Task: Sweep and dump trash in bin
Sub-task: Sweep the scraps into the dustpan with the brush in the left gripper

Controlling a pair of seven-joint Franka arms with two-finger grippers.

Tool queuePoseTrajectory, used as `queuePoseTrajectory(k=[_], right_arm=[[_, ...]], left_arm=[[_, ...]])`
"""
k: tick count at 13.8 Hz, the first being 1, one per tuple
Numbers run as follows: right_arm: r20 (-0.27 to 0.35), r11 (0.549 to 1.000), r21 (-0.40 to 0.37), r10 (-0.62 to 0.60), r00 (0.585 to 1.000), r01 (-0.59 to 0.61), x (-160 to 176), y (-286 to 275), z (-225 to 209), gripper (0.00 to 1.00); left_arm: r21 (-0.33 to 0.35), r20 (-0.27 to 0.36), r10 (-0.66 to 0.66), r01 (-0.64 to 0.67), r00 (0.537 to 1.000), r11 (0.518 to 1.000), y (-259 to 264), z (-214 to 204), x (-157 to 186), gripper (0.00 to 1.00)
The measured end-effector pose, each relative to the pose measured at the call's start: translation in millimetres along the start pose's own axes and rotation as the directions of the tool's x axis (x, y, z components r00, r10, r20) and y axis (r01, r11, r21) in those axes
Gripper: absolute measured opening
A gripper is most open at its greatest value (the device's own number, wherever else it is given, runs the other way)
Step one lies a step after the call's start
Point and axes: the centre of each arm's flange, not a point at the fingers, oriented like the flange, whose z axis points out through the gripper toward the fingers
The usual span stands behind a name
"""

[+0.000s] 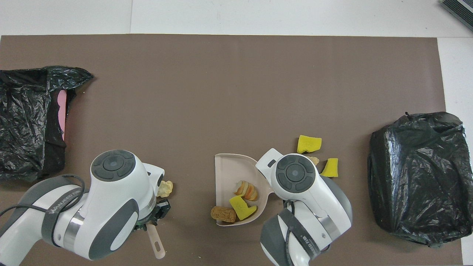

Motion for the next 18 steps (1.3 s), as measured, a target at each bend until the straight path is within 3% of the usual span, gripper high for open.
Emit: queuePoseTrajectory(k=[3, 7, 12, 16, 18], right_arm=[[-0.001, 1.0, 0.0, 0.004, 1.0, -0.004, -2, 1, 0, 0.33], [-0.001, 1.0, 0.0, 0.005, 1.0, -0.005, -2, 2, 0, 0.33], [-0.001, 1.0, 0.002, 0.01, 1.0, -0.01, -3, 2, 0, 0.33], [0.0, 0.999, 0.011, 0.043, 0.999, -0.043, -14, 8, 2, 0.33], [0.0, 0.998, 0.012, 0.055, 0.999, -0.055, -17, 10, 2, 0.33]], left_arm=[[-0.052, -0.049, -0.052, 0.05, 0.997, 0.997, 6, 15, -3, 0.26], [-0.146, -0.135, -0.038, 0.018, 0.99, 0.989, 48, 26, -19, 0.26], [-0.193, -0.203, 0.16, -0.199, 0.966, 0.961, 101, 35, -75, 0.26], [-0.236, -0.215, 0.309, -0.356, 0.927, 0.904, 127, 21, -107, 0.26], [-0.233, -0.248, 0.402, -0.457, 0.881, 0.858, 142, 10, -119, 0.26]])
